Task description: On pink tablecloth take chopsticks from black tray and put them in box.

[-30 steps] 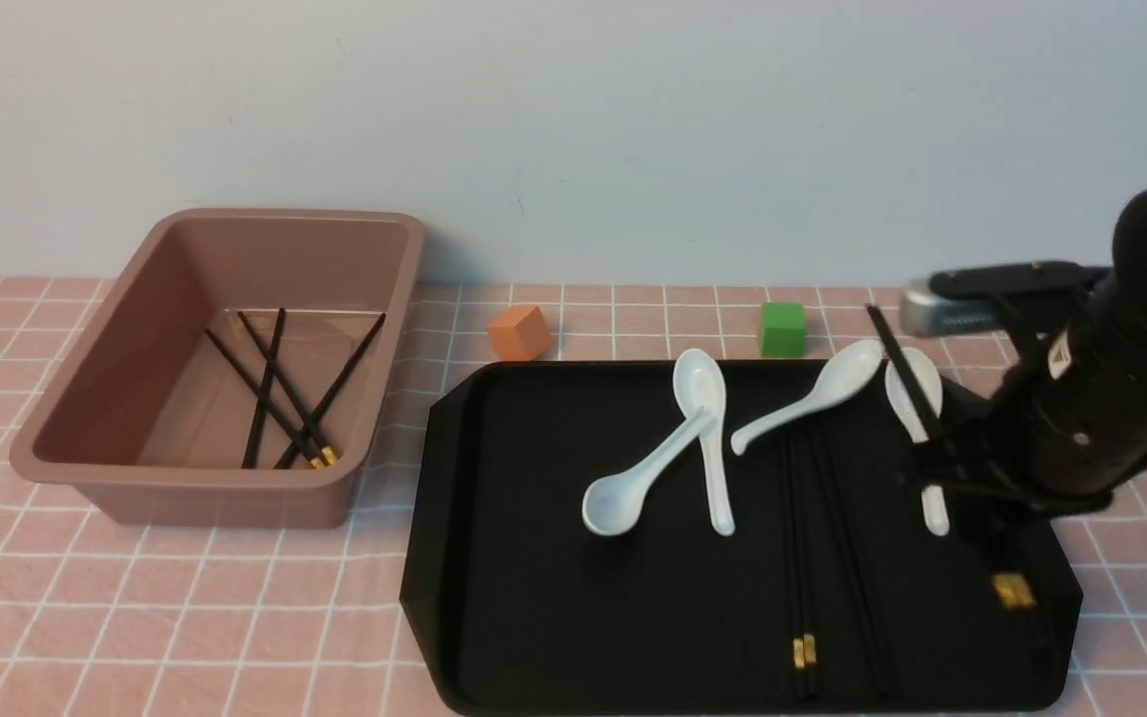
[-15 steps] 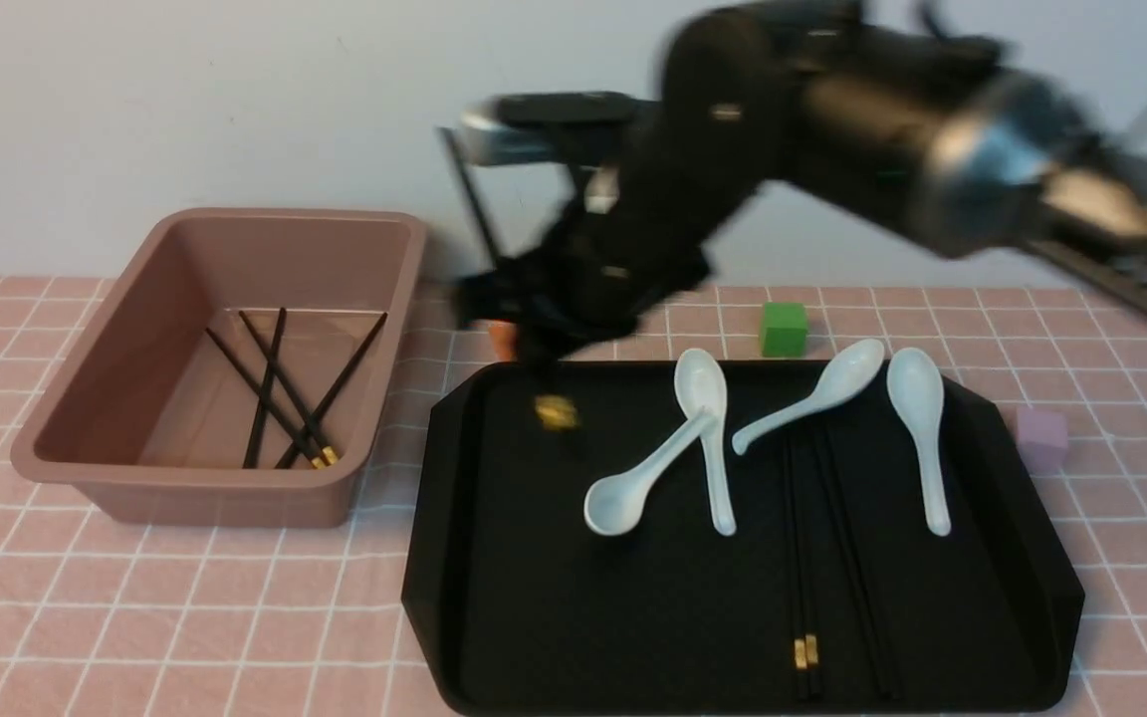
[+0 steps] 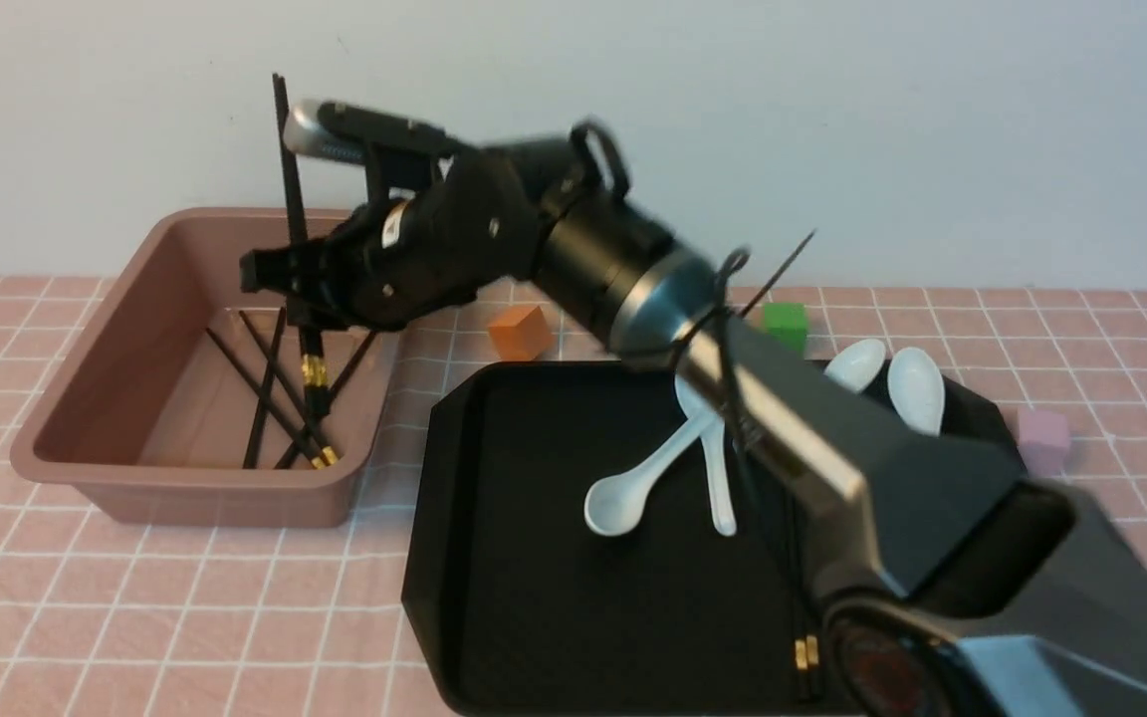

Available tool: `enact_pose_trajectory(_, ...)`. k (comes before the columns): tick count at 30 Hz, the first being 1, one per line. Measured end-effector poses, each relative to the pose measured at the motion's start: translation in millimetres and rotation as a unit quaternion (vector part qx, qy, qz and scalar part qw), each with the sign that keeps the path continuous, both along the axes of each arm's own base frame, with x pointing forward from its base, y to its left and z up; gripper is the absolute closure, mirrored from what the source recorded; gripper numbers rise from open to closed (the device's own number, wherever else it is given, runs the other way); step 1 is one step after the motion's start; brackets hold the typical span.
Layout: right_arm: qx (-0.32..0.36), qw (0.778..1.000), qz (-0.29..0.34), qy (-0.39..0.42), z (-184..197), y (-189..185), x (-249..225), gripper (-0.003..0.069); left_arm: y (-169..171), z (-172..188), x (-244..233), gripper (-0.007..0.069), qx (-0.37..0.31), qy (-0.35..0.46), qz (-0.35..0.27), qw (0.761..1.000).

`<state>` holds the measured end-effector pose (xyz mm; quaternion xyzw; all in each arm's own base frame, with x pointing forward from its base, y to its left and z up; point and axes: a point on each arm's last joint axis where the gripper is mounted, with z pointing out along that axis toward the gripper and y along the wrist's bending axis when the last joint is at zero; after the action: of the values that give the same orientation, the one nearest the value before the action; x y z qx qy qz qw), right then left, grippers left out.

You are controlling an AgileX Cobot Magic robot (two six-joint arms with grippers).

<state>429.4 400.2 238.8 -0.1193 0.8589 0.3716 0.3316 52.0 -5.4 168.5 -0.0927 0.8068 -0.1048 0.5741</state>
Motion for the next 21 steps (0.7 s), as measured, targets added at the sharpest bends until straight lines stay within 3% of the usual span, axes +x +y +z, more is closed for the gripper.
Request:
enact_pose_trajectory(4, 0.025, 0.999, -0.017, -0.012, -21, 5, 9, 0.0519, 0, 0, 0, 0.0425, 0.0, 0.0, 0.0, 1.0)
enact_pose_trajectory(11, 0.039, 0.999, -0.023, -0.019, -21, 6, 11, 0.051, 0, 0, 0, 0.0425, 0.0, 0.0, 0.0, 1.0)
enact_pose_trajectory(16, 0.038, 0.999, -0.022, -0.018, -21, 6, 11, 0.0379, 0, 0, 0, 0.0424, 0.0, 0.0, 0.0, 1.0)
enact_pose_trajectory(18, 0.034, 0.999, -0.02, -0.013, -22, 6, 10, 0.0295, 0, 0, 0, 0.0421, 0.0, 0.0, 0.0, 1.0)
enact_pose_trajectory(21, 0.023, 1.0, -0.014, -0.002, -25, 6, 8, 0.0262, 0, 0, 0, 0.0417, 0.0, 0.0, 0.0, 1.0)
